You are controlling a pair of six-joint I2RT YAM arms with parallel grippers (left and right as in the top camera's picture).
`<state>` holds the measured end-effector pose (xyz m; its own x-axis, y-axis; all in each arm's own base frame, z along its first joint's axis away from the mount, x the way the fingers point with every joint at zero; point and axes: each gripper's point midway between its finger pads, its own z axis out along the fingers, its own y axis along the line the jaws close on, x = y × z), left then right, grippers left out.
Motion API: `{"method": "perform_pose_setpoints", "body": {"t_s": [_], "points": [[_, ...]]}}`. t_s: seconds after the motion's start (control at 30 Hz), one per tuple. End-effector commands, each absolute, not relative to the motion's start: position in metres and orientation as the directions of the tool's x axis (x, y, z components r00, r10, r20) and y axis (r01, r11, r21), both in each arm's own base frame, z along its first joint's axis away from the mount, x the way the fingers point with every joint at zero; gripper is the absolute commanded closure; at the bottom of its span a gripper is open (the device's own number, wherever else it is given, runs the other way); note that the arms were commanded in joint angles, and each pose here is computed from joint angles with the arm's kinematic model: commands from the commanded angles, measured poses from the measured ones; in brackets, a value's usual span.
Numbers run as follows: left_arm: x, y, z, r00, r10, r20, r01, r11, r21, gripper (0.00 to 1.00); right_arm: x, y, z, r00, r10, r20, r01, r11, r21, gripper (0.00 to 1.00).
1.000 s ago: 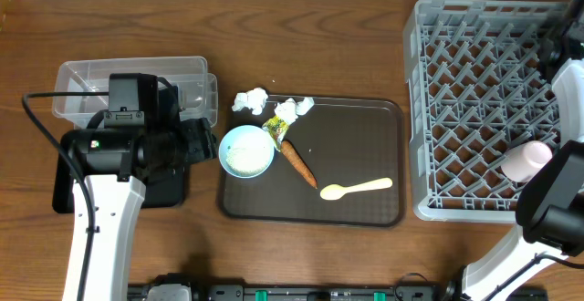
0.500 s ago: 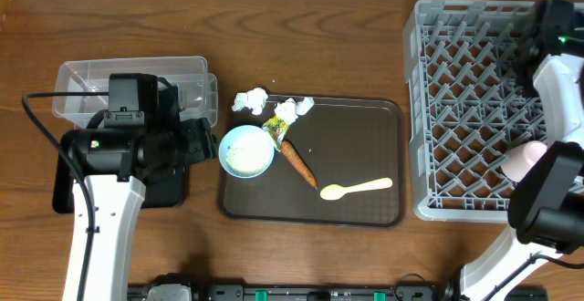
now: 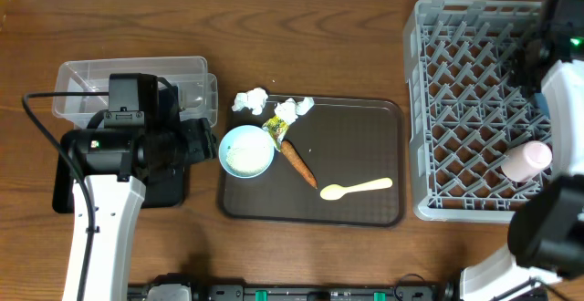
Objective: Sort waste into correct bins and load items into the dishwasher rack
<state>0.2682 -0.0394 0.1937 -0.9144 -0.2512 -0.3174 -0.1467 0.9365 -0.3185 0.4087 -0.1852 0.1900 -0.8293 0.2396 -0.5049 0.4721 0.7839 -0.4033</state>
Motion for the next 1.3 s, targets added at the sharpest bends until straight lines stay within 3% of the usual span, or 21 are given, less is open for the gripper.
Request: {"method": "perform_pose_setpoints", "body": {"t_s": [0.0,0.2,0.47,0.67,0.77,1.27], "points": [[0.269,-0.036,0.193,-0.914,-0.251,-0.319,-0.152,0.940,-0.305,0.33,0.415,-0.150,0.217,-0.787,0.229,-0.572,0.421,0.878,-0.228,0.01],[0.269,-0.036,0.193,-0.914,-0.251,-0.319,-0.152,0.940,-0.305,0.33,0.406,-0.106,0.236,-0.787,0.214,-0.578,0.309,0.948,-0.070,0.01],[0.269,-0.036,0.193,-0.914,-0.251,-0.320,-0.152,0.940,-0.305,0.33,0.394,-0.046,0.223,-0.863,0.126,-0.490,0.169,0.985,-0.045,0.01],[0.269,-0.036,0.193,-0.914,-0.251,-0.320,-0.152,0.940,-0.305,0.33,0.399,0.049,0.227,-0.870,0.027,-0.492,-0.089,0.974,0.210,0.01],[0.269,-0.036,0.193,-0.914,-0.251,-0.320,-0.152,0.940,-0.305,0.33,0.399,0.077,0.223,-0.873,-0.022,-0.487,-0.157,0.959,0.237,0.01],[0.269,-0.036,0.193,-0.914,-0.251,-0.320,-0.151,0.940,-0.305,0.32,0.362,0.178,0.130,-0.938,-0.281,-0.204,-0.327,0.912,0.245,0.01]]}}
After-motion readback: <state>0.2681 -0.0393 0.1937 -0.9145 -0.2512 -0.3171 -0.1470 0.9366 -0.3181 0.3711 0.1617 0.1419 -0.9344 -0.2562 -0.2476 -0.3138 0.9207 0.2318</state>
